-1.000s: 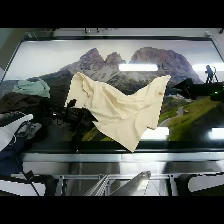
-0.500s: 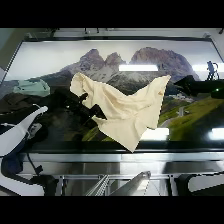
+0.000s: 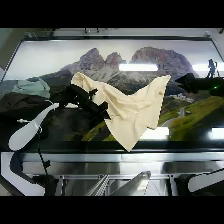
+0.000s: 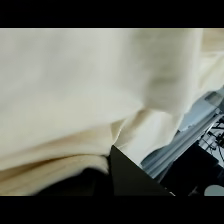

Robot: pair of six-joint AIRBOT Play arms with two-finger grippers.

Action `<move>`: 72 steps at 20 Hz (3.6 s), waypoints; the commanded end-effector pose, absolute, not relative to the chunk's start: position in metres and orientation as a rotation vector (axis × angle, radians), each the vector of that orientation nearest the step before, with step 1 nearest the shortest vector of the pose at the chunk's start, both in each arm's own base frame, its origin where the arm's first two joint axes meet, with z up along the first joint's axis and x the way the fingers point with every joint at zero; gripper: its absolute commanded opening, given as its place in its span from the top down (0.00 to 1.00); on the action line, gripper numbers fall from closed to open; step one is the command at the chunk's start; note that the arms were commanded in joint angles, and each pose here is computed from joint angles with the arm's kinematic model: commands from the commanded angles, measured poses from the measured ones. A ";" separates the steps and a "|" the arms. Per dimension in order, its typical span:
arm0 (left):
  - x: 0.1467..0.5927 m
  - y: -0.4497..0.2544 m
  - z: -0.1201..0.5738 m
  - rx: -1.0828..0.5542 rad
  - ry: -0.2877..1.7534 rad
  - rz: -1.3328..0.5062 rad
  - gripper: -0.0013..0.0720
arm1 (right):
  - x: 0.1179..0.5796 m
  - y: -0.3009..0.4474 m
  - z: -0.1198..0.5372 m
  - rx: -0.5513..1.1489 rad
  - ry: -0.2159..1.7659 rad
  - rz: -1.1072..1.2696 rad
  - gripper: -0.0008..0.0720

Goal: Fold the shirts.

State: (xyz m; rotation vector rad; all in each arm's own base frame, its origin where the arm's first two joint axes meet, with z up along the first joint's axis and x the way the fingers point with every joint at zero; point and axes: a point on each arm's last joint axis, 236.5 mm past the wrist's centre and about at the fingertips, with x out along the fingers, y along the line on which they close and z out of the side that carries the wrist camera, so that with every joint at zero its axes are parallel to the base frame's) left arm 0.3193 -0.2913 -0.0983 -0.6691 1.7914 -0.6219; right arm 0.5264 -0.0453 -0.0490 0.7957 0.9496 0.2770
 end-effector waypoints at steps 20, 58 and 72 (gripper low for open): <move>0.326 -0.241 0.058 -0.817 1.568 -1.011 0.95 | 0.570 0.058 -0.020 0.721 1.069 0.561 0.96; 0.517 -0.118 0.024 -1.016 1.280 -1.033 0.01 | 0.529 -0.035 0.000 0.374 0.916 0.181 0.14; 0.222 -0.026 -0.085 -0.630 1.915 -0.127 0.01 | 0.355 -0.026 -0.033 0.731 1.157 0.255 0.30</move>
